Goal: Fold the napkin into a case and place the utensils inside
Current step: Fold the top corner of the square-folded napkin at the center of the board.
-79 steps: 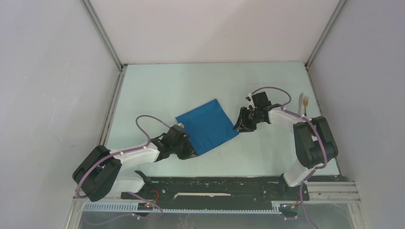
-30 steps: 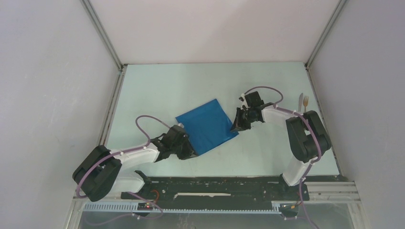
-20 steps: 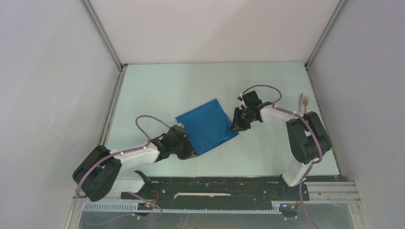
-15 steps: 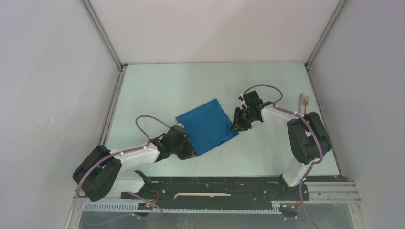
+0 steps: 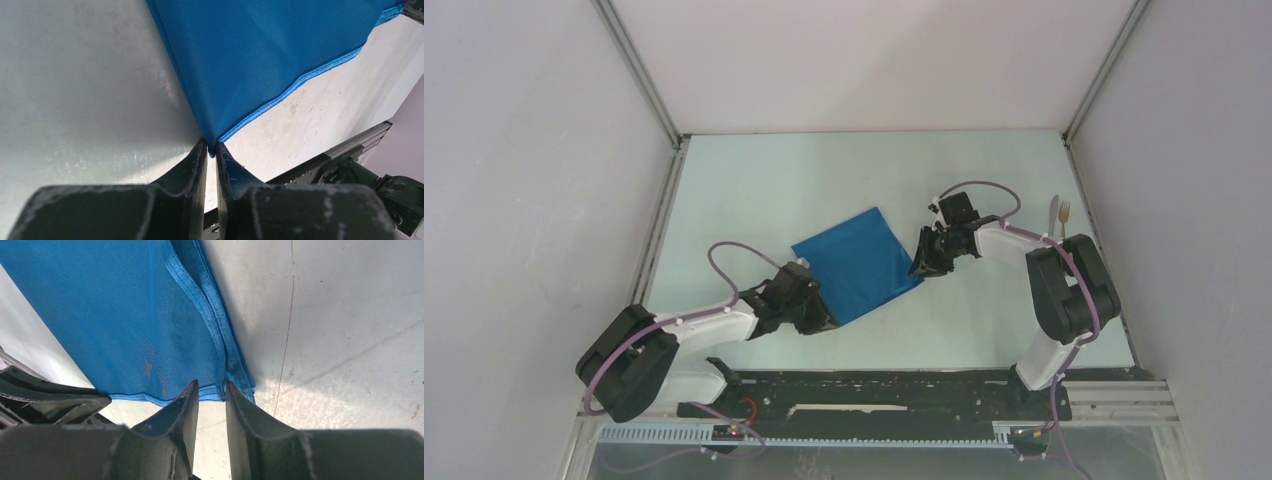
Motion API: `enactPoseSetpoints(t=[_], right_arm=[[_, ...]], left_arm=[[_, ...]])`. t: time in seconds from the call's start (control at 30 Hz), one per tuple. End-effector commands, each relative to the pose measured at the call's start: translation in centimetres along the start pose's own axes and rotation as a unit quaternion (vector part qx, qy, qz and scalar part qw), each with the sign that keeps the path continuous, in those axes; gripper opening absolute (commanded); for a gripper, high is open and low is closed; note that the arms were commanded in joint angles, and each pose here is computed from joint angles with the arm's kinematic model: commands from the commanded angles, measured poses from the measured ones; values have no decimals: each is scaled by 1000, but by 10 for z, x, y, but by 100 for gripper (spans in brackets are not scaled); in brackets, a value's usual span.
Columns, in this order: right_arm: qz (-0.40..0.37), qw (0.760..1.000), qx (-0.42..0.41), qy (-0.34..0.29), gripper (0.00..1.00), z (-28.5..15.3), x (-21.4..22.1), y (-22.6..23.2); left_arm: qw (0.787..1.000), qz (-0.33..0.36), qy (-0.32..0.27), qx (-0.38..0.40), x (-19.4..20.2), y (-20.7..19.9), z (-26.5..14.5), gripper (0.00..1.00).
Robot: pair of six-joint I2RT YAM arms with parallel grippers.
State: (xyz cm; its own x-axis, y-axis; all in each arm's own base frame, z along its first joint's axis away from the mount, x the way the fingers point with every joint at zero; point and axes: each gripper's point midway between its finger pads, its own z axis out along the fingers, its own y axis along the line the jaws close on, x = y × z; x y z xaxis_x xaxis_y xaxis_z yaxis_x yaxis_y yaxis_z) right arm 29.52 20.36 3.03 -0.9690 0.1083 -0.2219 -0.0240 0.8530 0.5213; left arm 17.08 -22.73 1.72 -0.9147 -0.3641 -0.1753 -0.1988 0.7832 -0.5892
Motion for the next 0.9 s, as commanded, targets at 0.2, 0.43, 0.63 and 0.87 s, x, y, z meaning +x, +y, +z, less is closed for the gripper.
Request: enactPoseSetpoints(t=[0.2, 0.43, 0.63, 0.87], right_arm=[[14, 1000, -25, -8, 38, 0, -2, 0], [16, 999, -30, -11, 18, 0, -4, 2], [-5, 999, -36, -31, 0, -10, -11, 17], [-44, 998, -53, -7, 0, 8, -12, 53]], left_arm=[[1000, 6, -7, 10, -3, -2, 0, 16], [1000, 5, -7, 10, -3, -2, 1, 16], [1000, 3, -6, 8, -2, 0, 2, 16], [1000, 2, -6, 9, -2, 1, 3, 17]])
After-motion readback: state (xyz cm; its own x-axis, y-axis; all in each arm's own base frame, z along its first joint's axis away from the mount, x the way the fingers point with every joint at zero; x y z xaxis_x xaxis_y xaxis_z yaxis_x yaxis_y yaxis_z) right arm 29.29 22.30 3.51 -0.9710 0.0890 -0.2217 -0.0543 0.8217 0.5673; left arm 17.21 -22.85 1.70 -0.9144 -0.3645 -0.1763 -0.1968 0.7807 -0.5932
